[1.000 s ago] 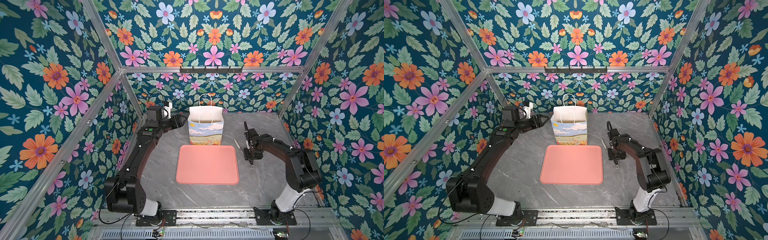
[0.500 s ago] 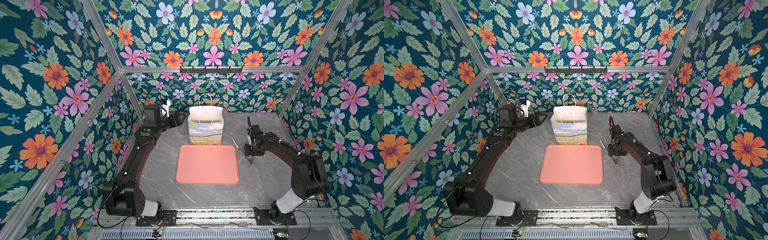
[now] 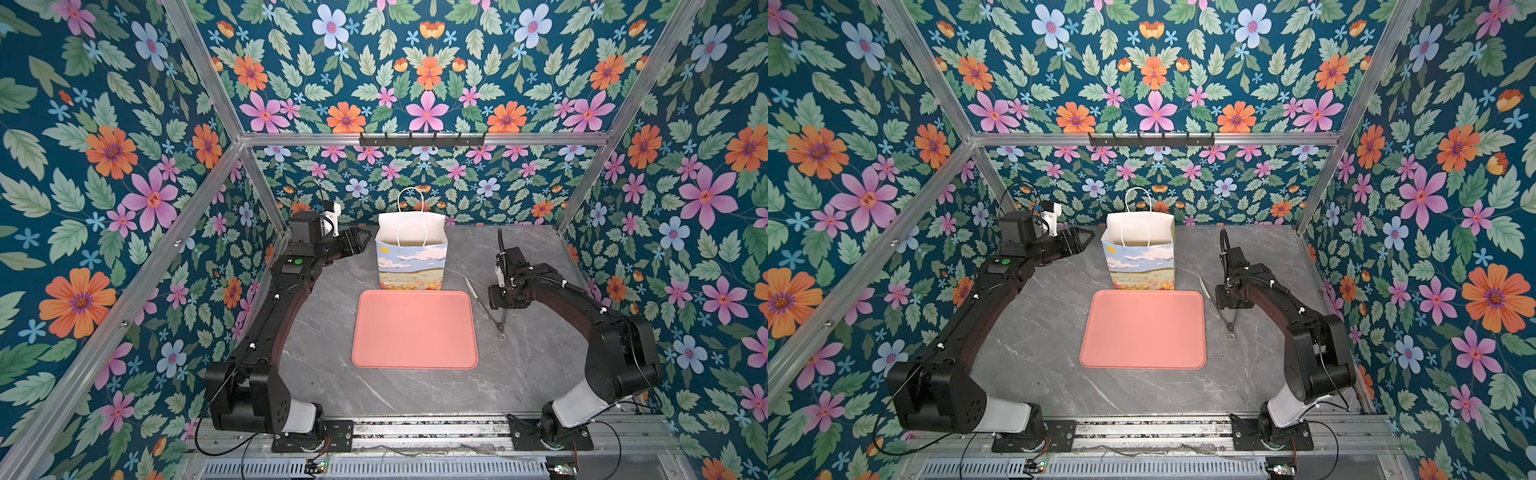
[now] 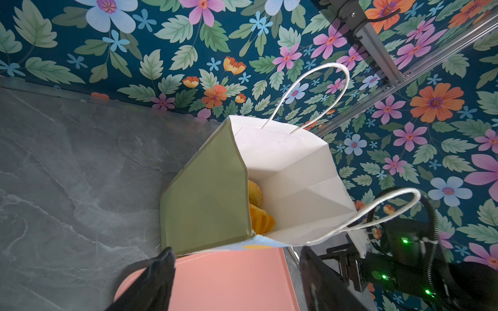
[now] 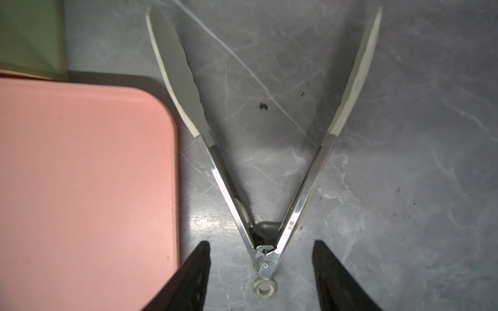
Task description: Place the fake bread into the paper bag
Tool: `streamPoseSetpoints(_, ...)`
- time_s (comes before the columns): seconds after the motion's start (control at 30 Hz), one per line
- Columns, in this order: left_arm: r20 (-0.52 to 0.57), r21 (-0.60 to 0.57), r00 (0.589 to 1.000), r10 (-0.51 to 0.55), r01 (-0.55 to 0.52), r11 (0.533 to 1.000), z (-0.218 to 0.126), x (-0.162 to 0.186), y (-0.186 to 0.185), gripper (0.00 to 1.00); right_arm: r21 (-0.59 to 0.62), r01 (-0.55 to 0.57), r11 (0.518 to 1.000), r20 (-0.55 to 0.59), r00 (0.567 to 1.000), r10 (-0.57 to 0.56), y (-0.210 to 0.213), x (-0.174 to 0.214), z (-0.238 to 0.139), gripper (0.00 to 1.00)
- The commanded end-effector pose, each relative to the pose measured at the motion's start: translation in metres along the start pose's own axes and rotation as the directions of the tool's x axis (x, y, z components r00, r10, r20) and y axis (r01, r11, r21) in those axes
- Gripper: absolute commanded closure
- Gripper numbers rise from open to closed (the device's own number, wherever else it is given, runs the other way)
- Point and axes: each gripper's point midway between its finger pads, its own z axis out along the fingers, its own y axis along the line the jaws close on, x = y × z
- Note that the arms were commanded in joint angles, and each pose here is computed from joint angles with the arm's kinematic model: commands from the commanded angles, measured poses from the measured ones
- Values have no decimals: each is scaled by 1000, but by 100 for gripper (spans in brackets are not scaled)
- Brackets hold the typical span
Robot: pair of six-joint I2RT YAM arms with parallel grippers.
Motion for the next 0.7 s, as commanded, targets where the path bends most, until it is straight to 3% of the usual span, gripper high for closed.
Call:
streamPoseSetpoints(0.0,56,-19,998,35,-34,999,-2,-8,4,25,-10,5,1000,134,991,-3,1,-24,-23,38)
streamPoseSetpoints(0.23,179,-250,974,142,-95,964,-20,-7,47,23,23,-43,999,444,895,28,-14,-62,-83,33)
streamPoseSetpoints(0.4,287,-437,931,224,-80,896,-43,1,86,4,55,-105,993,580,813,54,-29,-77,-101,22)
streamPoseSetpoints(0.53,353,-655,901,253,45,754,-64,17,145,0,141,-167,976,642,766,38,-51,-80,-96,13)
streamPoseSetpoints(0.67,421,-777,847,324,152,610,-85,34,188,0,135,-268,954,742,665,82,-78,-76,-88,4)
